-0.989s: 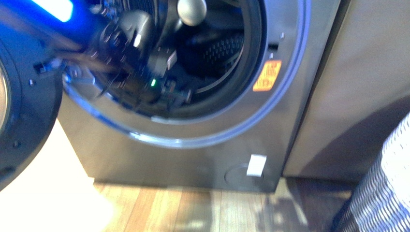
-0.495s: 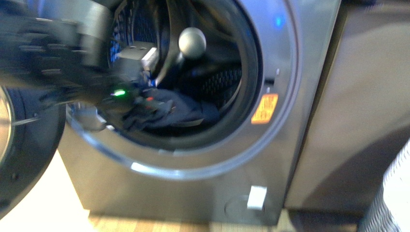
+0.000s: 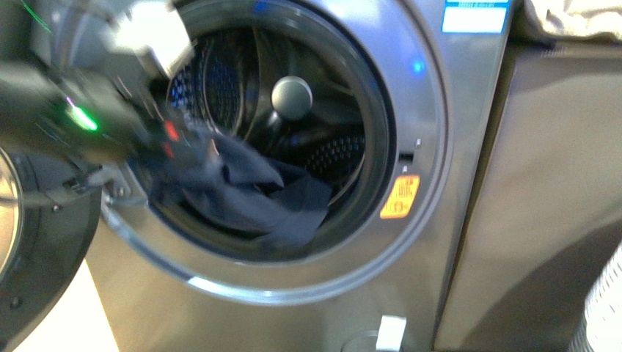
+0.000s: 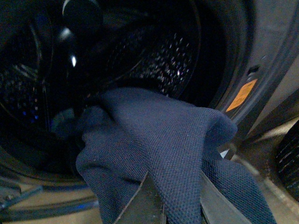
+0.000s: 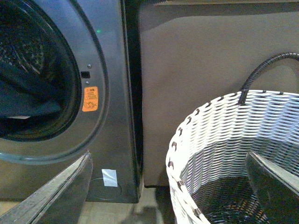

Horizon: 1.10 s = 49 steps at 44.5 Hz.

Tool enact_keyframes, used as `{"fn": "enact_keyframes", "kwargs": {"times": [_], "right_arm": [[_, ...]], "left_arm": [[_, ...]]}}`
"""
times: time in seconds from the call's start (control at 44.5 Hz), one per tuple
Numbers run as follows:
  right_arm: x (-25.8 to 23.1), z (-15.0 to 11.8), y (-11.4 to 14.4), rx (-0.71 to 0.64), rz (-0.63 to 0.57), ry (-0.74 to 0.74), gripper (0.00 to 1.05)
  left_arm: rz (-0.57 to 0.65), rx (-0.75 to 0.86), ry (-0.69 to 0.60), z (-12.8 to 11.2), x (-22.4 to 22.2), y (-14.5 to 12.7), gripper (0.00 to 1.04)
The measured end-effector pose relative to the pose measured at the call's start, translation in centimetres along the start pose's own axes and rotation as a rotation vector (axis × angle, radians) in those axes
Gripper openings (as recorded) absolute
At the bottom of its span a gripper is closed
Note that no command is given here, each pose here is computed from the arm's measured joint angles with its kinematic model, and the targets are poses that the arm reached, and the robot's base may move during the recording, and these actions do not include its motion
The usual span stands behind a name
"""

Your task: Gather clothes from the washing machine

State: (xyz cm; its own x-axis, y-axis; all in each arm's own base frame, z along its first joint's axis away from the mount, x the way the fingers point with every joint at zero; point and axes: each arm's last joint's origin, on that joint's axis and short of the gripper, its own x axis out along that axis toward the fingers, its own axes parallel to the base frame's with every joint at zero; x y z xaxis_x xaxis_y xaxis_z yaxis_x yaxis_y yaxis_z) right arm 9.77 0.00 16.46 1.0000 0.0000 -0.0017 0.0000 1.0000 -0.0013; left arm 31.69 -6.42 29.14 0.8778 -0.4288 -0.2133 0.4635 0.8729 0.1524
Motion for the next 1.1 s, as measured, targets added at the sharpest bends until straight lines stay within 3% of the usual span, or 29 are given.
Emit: {"fn": "enact_keyframes", "kwargs": {"times": [0.517, 1.102], "right_arm": [[0.0, 0.0, 0.0, 0.0, 0.0, 0.0, 0.97], [0.0, 0.0, 0.0, 0.0, 0.0, 0.0, 0.97]], "left_arm": [[-0.096, 0.109, -0.307, 8.8, -7.1, -5.1, 0.05], [-0.129, 0.087, -0.633, 20.0, -9.4, -5.4, 0.05]]}}
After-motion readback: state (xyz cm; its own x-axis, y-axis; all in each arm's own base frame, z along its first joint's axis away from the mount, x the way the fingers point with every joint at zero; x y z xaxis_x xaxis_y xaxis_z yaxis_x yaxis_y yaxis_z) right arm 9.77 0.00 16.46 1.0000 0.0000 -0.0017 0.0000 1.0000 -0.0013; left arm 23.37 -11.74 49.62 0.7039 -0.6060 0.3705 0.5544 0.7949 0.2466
